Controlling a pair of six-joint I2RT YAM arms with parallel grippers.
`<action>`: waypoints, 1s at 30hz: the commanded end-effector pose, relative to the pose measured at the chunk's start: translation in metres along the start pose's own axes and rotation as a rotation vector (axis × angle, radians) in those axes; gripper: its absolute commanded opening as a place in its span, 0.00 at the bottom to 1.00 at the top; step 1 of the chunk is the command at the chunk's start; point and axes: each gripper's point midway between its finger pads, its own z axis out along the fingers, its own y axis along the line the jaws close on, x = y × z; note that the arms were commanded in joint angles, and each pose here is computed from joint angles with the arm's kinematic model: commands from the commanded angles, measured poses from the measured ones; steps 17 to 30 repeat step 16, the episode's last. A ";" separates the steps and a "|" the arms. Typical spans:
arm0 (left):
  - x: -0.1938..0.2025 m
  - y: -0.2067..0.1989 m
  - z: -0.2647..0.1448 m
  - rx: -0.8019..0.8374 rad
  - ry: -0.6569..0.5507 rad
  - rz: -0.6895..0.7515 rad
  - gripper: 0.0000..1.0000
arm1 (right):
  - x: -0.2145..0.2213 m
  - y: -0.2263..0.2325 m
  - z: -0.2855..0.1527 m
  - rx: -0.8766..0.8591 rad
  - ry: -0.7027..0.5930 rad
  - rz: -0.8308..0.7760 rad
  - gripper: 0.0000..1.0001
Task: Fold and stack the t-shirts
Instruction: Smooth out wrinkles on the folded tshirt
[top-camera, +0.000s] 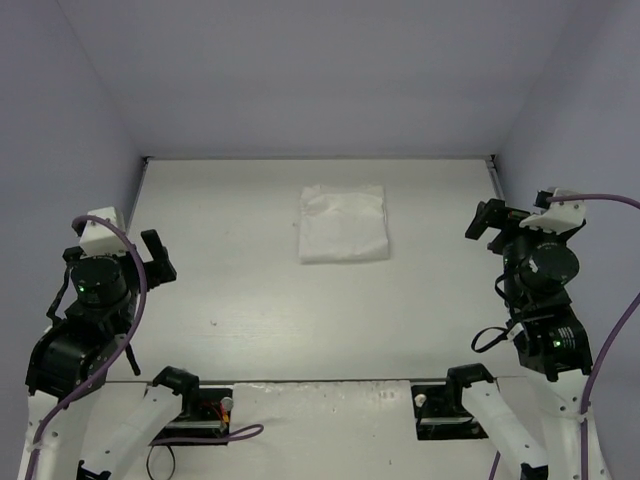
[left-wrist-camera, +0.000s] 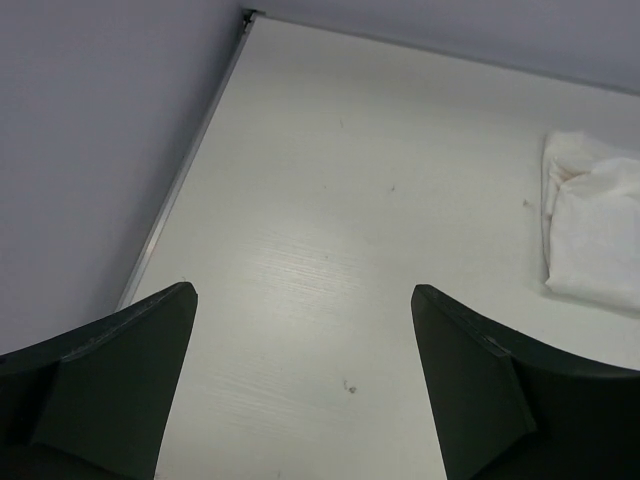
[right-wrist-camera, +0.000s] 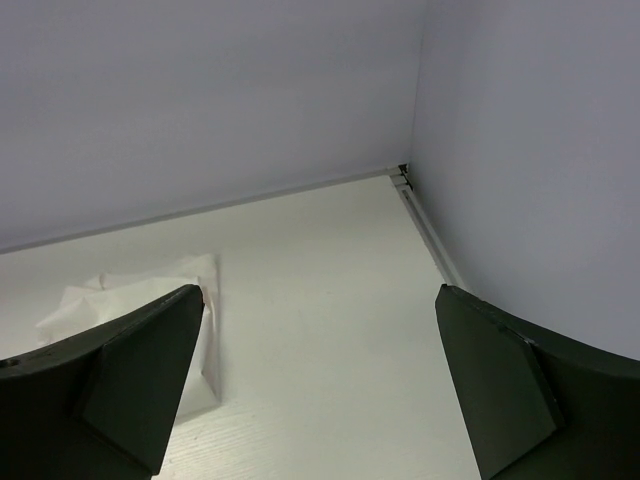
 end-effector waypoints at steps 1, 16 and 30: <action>0.014 -0.007 0.005 0.020 0.049 -0.005 0.85 | -0.006 0.003 0.005 -0.004 -0.022 0.023 1.00; 0.026 -0.020 0.021 0.028 0.124 0.001 0.85 | -0.001 0.008 0.012 -0.011 0.002 -0.007 1.00; 0.026 -0.020 0.021 0.028 0.124 0.001 0.85 | -0.001 0.008 0.012 -0.011 0.002 -0.007 1.00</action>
